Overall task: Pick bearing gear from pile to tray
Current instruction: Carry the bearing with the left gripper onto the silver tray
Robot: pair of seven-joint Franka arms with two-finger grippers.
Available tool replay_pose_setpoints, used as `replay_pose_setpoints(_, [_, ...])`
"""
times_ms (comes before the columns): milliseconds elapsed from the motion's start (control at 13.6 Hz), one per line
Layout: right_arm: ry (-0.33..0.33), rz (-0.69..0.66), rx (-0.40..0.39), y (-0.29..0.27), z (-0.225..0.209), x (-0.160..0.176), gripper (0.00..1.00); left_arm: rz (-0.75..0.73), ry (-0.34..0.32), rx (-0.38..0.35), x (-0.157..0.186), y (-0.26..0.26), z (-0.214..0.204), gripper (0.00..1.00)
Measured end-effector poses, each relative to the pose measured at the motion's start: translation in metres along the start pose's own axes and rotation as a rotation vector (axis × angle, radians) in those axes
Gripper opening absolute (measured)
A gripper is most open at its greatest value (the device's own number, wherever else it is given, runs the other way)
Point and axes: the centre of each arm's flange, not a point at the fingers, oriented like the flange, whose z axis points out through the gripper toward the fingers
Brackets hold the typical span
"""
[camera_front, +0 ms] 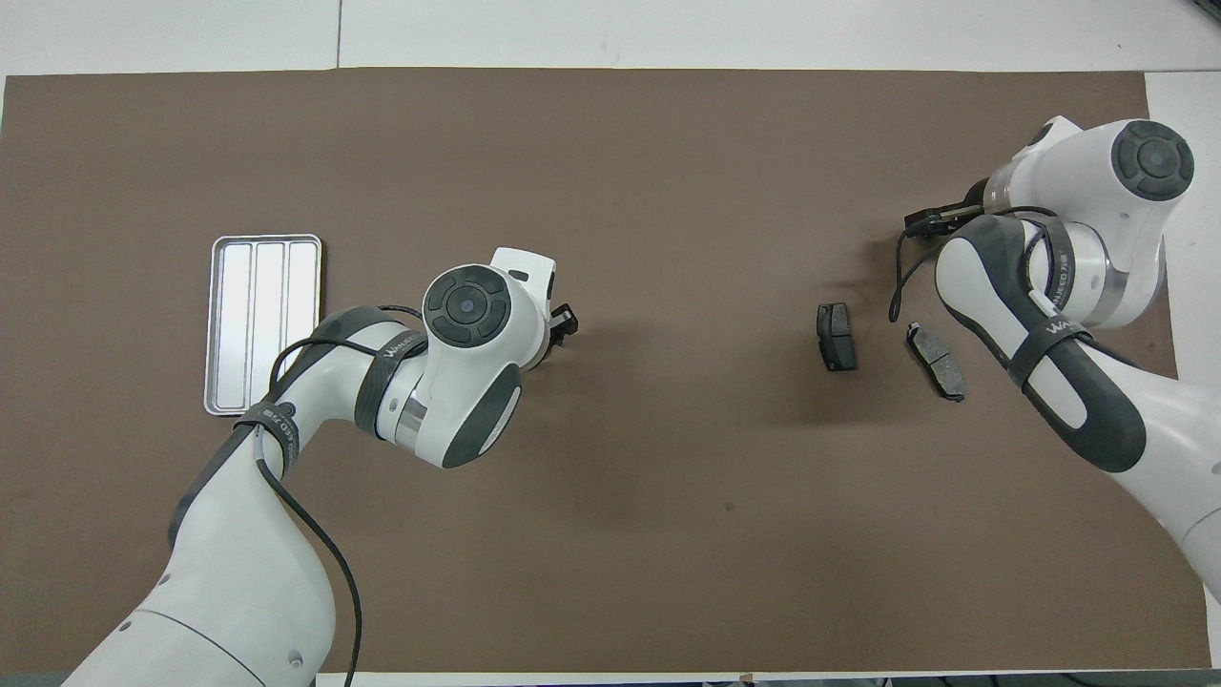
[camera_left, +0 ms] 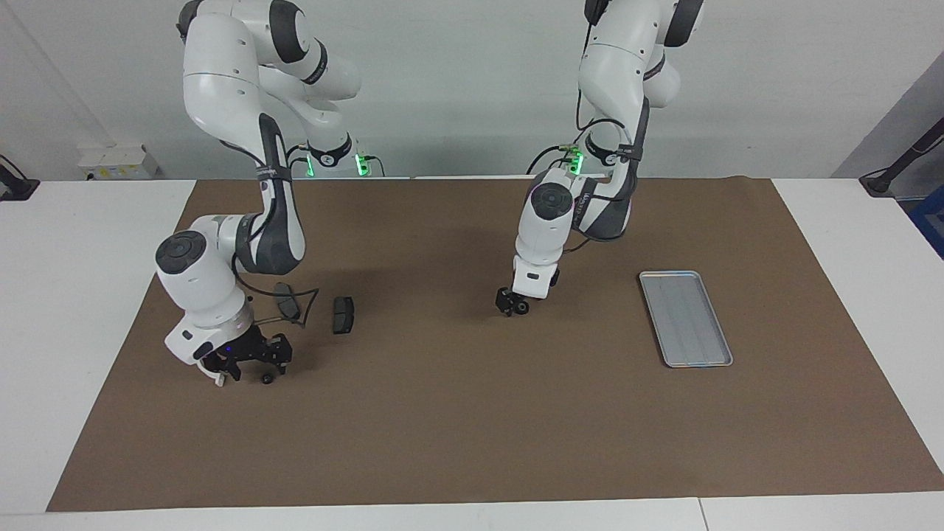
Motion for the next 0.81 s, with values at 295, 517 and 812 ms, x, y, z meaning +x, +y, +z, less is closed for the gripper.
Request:
replay_pose_setpoints(295, [-0.001,0.004,0.000,0.003,0.004,0.000,0.81,-0.007,0.004,-0.006,0.000,0.001,-0.005,0.36])
replay_pose_setpoints(517, [-0.018,0.005,0.004,0.003,0.001,0.001,0.80,-0.015,-0.005,0.042,0.008,-0.007,-0.006,0.36])
replay_pose_setpoints(812, [-0.079,0.035,0.018,0.002,0.003,0.001,0.70,0.055,-0.026,0.101,0.073,-0.076,-0.068,0.36])
